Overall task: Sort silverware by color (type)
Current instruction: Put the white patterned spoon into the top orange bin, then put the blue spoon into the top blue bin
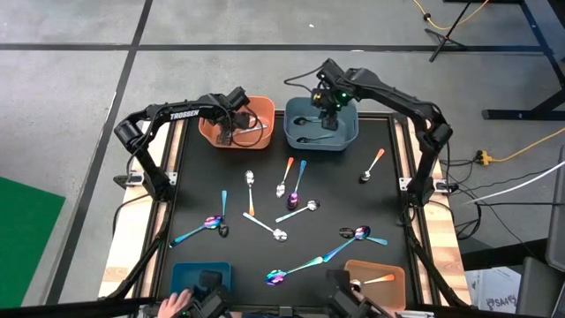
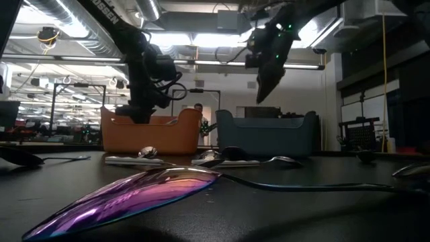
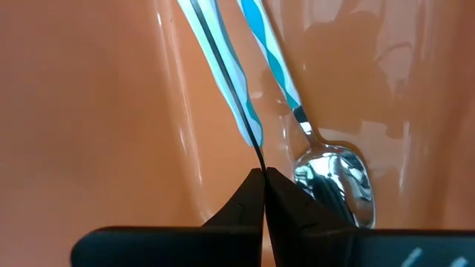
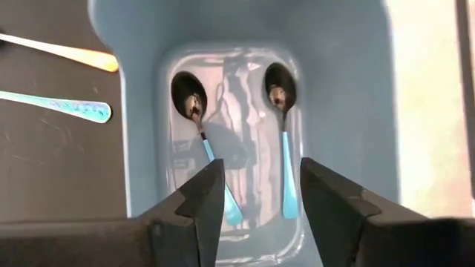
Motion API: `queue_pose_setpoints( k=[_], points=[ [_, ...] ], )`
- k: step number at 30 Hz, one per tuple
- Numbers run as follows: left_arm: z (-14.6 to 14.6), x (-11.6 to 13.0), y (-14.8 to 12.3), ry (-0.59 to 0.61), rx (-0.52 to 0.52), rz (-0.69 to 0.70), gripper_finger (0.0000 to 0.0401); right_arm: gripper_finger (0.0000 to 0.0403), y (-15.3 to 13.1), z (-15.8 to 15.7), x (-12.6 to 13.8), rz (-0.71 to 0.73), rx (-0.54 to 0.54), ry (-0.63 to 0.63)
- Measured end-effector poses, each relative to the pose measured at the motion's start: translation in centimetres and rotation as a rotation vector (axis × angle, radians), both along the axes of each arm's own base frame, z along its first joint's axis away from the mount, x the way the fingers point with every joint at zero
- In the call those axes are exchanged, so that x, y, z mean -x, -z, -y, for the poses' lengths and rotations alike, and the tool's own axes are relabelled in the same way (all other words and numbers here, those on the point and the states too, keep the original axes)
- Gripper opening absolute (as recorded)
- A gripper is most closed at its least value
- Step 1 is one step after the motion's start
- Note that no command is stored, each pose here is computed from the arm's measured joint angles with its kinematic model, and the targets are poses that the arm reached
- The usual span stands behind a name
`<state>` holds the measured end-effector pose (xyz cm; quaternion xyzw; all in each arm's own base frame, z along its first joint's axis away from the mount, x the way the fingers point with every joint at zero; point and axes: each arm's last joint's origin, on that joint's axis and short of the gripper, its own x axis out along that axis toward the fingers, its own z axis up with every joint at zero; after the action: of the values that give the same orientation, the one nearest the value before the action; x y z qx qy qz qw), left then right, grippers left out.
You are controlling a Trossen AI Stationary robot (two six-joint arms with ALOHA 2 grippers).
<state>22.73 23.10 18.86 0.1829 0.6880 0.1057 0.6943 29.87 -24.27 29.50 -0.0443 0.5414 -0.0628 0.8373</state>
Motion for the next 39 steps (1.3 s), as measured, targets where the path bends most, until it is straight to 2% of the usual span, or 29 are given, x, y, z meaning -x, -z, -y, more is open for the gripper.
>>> queue_pose_setpoints(
  k=[5, 19, 30, 39],
  points=[
    [-0.14, -0.14, -0.07, -0.030, -0.014, 0.029, 0.0000, 0.0166, -1.25, -0.40, 0.54, 0.026, 0.023, 0.001],
    [-0.19, -0.20, -0.10, -0.077, -0.018, 0.057, 0.0000, 0.0166, -1.31, -0.35, 0.57, 0.019, 0.041, 0.010],
    [-0.12, -0.35, -0.08, -0.060, 0.018, 0.095, 0.0062, 0.0166, -1.30, -0.34, 0.58, 0.014, 0.046, 0.013],
    [-0.12, -0.34, -0.08, -0.061, 0.017, 0.094, 0.0070, 0.0166, -1.28, -0.35, 0.60, 0.011, 0.043, 0.013]
  ],
)
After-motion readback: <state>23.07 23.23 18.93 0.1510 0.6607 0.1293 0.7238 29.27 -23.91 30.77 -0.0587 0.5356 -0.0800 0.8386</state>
